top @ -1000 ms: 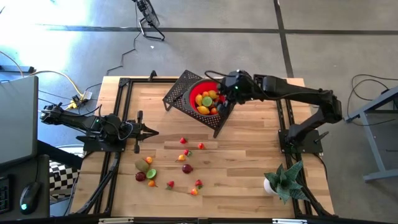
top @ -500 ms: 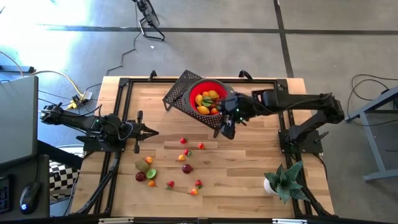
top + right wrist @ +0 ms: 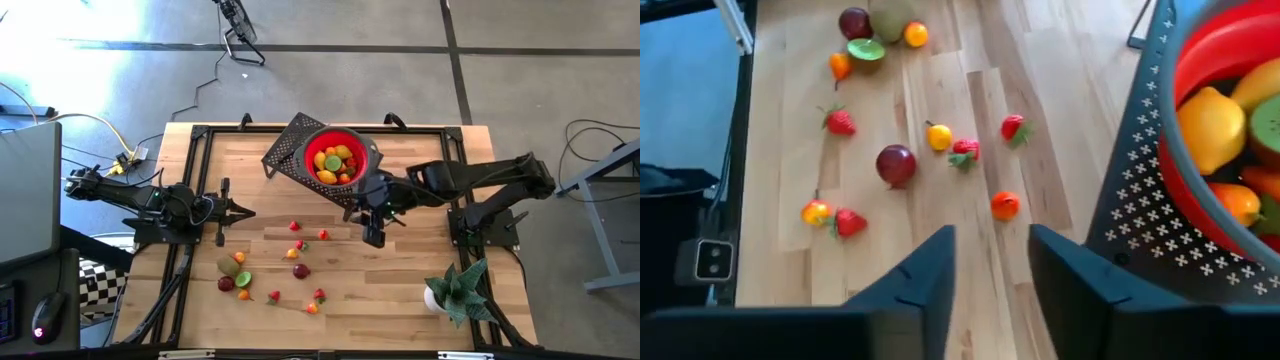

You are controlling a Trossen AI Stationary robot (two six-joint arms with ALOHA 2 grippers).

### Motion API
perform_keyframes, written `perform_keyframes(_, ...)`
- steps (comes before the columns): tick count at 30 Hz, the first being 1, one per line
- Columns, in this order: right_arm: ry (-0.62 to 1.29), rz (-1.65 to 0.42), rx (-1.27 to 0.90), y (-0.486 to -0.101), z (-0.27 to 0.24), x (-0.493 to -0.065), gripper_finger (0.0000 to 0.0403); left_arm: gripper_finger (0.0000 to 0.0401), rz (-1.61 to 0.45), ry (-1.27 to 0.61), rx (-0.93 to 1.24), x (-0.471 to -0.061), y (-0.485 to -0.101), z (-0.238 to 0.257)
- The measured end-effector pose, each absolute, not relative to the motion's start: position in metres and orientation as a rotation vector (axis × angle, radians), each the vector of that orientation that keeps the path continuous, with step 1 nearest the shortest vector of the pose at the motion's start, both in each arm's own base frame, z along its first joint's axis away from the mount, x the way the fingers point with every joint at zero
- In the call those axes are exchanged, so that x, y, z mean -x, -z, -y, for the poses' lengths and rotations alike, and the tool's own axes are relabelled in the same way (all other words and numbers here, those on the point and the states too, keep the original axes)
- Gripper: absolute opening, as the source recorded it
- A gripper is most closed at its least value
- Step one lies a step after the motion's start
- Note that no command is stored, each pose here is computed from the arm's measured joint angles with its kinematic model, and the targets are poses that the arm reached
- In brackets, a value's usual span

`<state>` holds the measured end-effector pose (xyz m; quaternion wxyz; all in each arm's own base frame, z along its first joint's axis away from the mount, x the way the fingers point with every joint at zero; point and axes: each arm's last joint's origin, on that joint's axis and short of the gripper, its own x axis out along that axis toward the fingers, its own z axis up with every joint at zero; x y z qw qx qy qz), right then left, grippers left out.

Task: Pick & Place Fruit
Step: Put the pear into the strainer bowl on the shelf

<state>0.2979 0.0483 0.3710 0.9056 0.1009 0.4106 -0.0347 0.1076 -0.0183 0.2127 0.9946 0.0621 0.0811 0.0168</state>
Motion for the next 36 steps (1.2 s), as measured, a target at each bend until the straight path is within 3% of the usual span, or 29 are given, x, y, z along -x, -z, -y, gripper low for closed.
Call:
perform_keyframes(6,0.112,-0.842,-0.114,-0.364,-0.058,-0.301,0.0055,0.0012,-0.162,-0.034,-0.124,-0.108,-0.213,0.018)
perform_keyframes(14,0.068,-0.848,-0.119,-0.321,-0.062,-0.310,0.0006,0.0012,-0.162,-0.034,-0.124,-0.108,-0.213,0.018)
perform_keyframes(25,0.065,-0.759,-0.232,-0.261,-0.063,-0.315,0.0004,0.0012,-0.163,-0.032,-0.141,-0.108,-0.213,0.018)
perform_keyframes(36,0.056,-0.599,-0.280,-0.234,-0.063,-0.316,0.0007,0.0012,-0.163,-0.032,-0.151,-0.108,-0.213,0.018)
